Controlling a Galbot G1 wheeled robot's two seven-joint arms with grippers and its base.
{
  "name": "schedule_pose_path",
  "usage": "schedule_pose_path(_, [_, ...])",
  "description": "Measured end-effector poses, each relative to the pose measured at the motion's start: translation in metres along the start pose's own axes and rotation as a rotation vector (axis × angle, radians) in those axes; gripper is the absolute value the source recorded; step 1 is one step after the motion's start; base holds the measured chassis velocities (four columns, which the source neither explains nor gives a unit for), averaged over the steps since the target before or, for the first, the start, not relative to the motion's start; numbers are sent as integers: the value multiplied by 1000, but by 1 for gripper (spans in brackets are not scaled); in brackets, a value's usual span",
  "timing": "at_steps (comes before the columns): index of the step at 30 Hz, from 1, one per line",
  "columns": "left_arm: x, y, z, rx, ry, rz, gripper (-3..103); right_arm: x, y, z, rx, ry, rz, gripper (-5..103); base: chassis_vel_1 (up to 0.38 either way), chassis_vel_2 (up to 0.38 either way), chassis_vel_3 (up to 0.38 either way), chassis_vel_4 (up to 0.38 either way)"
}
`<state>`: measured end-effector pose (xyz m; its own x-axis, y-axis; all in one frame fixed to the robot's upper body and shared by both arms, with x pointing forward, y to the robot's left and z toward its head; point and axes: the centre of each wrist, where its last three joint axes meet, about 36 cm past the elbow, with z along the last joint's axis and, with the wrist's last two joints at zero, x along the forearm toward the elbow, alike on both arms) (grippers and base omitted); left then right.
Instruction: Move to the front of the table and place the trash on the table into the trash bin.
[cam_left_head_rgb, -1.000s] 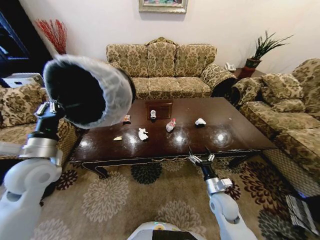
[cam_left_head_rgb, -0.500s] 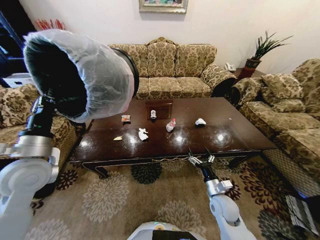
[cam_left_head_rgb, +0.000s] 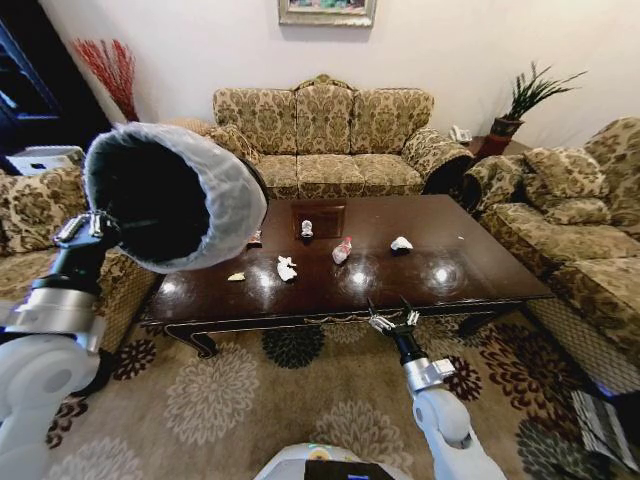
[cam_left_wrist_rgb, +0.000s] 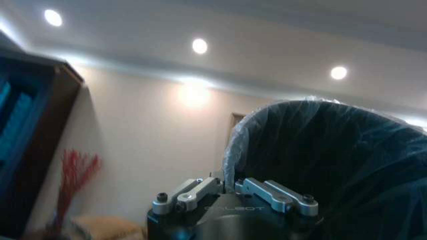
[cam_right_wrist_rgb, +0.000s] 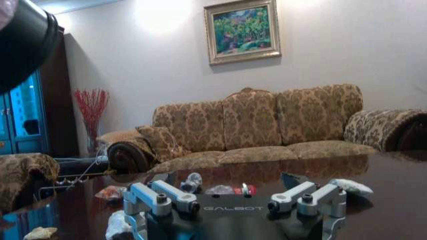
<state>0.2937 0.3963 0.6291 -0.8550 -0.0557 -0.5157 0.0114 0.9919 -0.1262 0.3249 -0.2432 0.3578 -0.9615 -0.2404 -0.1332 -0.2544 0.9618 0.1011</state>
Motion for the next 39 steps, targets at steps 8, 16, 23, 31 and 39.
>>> schedule_pose_path(8, [-5, 6, -3, 30, -68, 37, 3, 2, -2, 1, -5, 3, 1, 100, 123, 132, -127, -134])
schedule_pose_path(16, [7, 12, -10, -145, -44, 45, 3, 2, 2, 1, -13, 2, -4, 100, 195, 184, -183, -177])
schedule_pose_path(23, [22, 4, -8, -189, 239, 107, 3, 2, 5, -13, 10, -34, -3, 100, 29, 24, -26, -25])
schedule_pose_path(31, [-5, 31, -12, -165, 428, 155, 3, -14, 1, -38, 26, -44, -36, 100, -11, -4, 5, 2])
schedule_pose_path(39, [-26, 65, 14, -160, 587, 132, 3, -34, 17, -35, -20, -57, -68, 100, 0, 0, 0, 0])
